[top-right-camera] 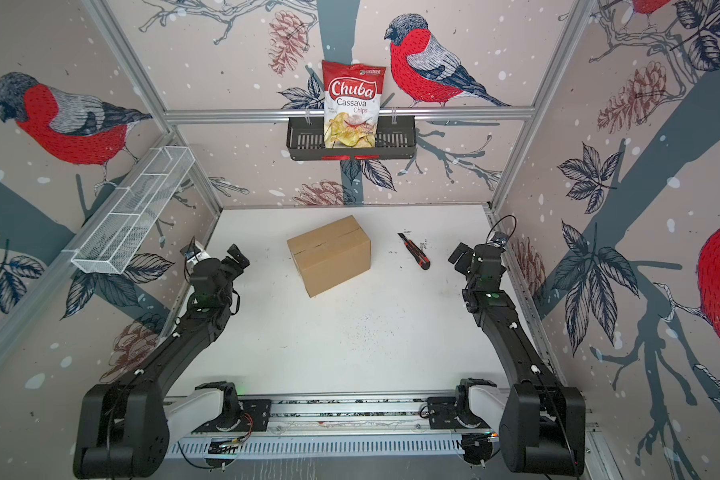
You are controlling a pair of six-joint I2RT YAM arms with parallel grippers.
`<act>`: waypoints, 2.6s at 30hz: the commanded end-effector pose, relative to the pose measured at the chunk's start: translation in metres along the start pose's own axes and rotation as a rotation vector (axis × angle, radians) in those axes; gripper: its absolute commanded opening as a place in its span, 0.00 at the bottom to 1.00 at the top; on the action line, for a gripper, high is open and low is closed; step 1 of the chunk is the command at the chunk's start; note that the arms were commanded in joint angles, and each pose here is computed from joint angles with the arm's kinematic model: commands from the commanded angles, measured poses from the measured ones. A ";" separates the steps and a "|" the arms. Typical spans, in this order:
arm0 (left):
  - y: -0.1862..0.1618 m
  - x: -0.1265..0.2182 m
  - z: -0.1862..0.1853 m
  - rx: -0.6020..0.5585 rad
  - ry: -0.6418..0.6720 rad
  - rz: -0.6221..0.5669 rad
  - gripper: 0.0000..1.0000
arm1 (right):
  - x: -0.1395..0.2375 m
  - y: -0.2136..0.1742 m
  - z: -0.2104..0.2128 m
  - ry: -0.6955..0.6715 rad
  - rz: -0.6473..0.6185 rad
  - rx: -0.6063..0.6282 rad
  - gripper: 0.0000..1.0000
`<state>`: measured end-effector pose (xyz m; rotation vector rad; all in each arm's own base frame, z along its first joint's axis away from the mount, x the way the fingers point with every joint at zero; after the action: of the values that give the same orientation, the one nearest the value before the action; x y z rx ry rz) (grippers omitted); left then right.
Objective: Unpack the express box
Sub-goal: 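Raise both arms and reach toward the cardboard box and utility knife, then push the cardboard box with the left gripper while the right gripper nears the knife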
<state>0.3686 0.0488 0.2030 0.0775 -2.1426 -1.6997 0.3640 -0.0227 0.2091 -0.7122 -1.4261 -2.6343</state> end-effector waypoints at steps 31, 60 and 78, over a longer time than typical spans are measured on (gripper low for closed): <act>-0.058 -0.157 -0.101 0.059 -0.298 0.395 0.37 | -0.138 -0.127 0.178 0.355 0.470 0.071 0.07; -0.112 -0.092 -0.176 -0.036 -0.554 0.466 0.23 | -0.140 -0.197 0.217 0.347 0.617 0.040 0.14; -0.181 0.063 -0.210 -0.029 -0.612 0.571 0.21 | -0.084 -0.181 0.178 0.221 0.619 -0.009 0.30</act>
<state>0.3488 -0.2062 0.0753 -1.1704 -2.1454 -1.5303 0.4636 0.2152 0.1177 -0.6495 -0.9465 -2.1529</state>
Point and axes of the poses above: each gripper's point midway between its finger pads, its own x axis back along the fingers, its own z axis along the line the jaws close on, y = z × x, the point moved 1 cm from there along x, back along the fingers, and after that the axes turned 13 degrees about -x, right-handed, at the moved point
